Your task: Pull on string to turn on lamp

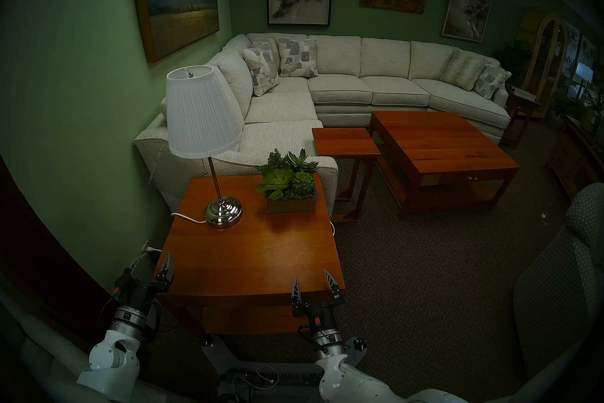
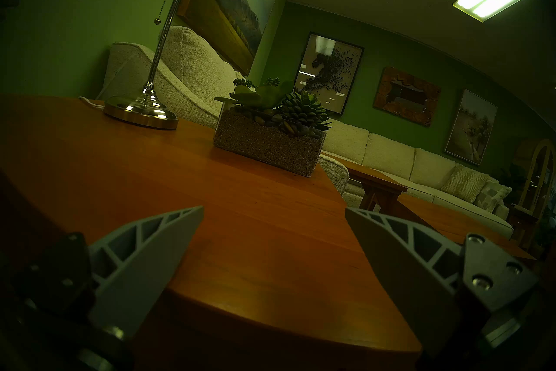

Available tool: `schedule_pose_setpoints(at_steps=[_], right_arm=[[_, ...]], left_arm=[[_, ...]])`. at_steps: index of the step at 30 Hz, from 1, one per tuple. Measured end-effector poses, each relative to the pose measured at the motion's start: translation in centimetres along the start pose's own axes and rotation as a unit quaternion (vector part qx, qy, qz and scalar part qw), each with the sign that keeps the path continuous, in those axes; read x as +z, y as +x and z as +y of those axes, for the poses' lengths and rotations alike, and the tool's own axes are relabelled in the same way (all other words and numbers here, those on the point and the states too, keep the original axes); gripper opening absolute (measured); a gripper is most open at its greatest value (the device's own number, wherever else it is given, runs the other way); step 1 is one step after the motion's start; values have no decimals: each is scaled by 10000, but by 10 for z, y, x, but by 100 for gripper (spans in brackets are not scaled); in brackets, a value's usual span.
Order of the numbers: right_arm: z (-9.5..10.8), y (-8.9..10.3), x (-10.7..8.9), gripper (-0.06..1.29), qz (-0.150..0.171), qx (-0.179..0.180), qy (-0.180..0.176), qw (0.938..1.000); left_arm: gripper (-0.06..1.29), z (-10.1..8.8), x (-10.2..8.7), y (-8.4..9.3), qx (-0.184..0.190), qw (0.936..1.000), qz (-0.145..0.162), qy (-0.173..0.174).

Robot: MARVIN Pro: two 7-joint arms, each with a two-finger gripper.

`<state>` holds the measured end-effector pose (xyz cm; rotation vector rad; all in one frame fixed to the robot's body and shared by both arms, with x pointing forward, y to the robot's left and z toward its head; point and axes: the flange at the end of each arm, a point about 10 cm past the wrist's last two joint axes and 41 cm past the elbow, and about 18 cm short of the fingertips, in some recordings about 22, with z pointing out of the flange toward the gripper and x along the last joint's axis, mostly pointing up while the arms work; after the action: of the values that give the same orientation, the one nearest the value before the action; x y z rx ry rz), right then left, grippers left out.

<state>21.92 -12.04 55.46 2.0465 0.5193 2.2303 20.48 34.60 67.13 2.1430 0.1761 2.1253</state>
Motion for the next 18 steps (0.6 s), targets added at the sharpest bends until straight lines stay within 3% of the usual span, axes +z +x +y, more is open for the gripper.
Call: schedule_pose_setpoints(at_steps=[18], right_arm=[[1, 0, 0, 124, 15, -17, 54, 10000]], left_arm=[[123, 3, 5, 0, 24, 10000, -26, -80]])
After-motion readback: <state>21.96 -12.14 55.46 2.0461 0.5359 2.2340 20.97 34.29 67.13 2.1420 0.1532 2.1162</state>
